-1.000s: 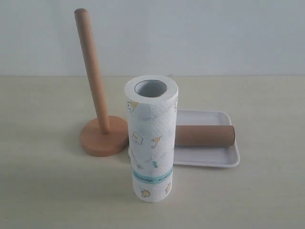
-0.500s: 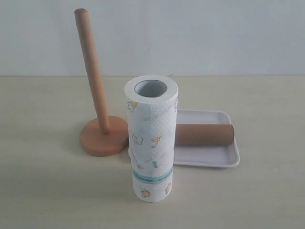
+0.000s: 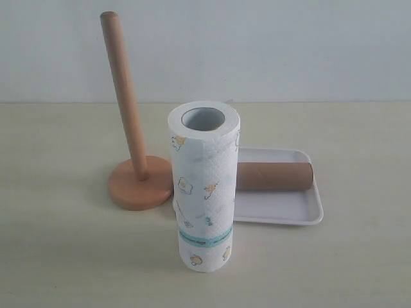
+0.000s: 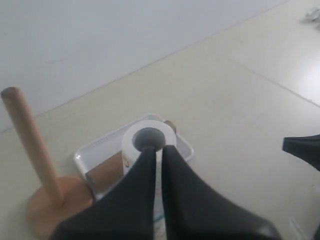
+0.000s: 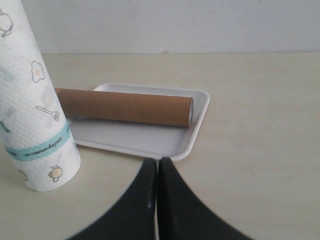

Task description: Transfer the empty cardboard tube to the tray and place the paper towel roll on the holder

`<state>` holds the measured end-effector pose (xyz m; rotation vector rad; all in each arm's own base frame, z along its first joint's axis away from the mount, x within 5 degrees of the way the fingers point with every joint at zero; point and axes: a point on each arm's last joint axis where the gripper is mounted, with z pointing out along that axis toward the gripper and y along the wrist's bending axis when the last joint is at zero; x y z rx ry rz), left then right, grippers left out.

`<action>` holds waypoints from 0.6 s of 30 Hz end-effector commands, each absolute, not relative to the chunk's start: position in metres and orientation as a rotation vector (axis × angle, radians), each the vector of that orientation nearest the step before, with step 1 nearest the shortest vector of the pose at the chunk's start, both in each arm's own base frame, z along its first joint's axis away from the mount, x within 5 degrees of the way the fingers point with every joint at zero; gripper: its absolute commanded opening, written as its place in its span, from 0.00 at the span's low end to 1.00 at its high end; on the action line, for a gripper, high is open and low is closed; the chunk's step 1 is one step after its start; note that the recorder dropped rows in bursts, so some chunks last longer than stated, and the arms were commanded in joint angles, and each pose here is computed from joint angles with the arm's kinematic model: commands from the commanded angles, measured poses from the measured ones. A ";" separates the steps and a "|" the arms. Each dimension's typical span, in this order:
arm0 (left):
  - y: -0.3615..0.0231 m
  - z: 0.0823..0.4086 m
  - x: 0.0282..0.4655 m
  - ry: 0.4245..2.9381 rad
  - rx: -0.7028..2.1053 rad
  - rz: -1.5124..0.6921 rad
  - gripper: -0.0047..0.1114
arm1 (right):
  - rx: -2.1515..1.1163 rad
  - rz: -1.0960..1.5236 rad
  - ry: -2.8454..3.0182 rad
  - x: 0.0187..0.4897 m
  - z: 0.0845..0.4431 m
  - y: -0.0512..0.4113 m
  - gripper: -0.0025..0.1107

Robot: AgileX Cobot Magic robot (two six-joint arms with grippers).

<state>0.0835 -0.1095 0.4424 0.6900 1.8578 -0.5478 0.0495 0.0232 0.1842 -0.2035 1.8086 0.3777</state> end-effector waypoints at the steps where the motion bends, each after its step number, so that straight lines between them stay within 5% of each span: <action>1: -0.089 0.409 0.066 1.784 0.667 -0.707 0.08 | -0.201 0.374 1.795 0.049 0.185 0.023 0.02; 8: -0.058 0.343 0.045 1.878 0.648 -0.817 0.08 | -0.201 0.374 1.795 0.049 0.185 0.023 0.02; 18: -0.044 0.347 0.037 1.822 0.517 -0.980 0.08 | -0.201 0.374 1.795 0.049 0.185 0.023 0.02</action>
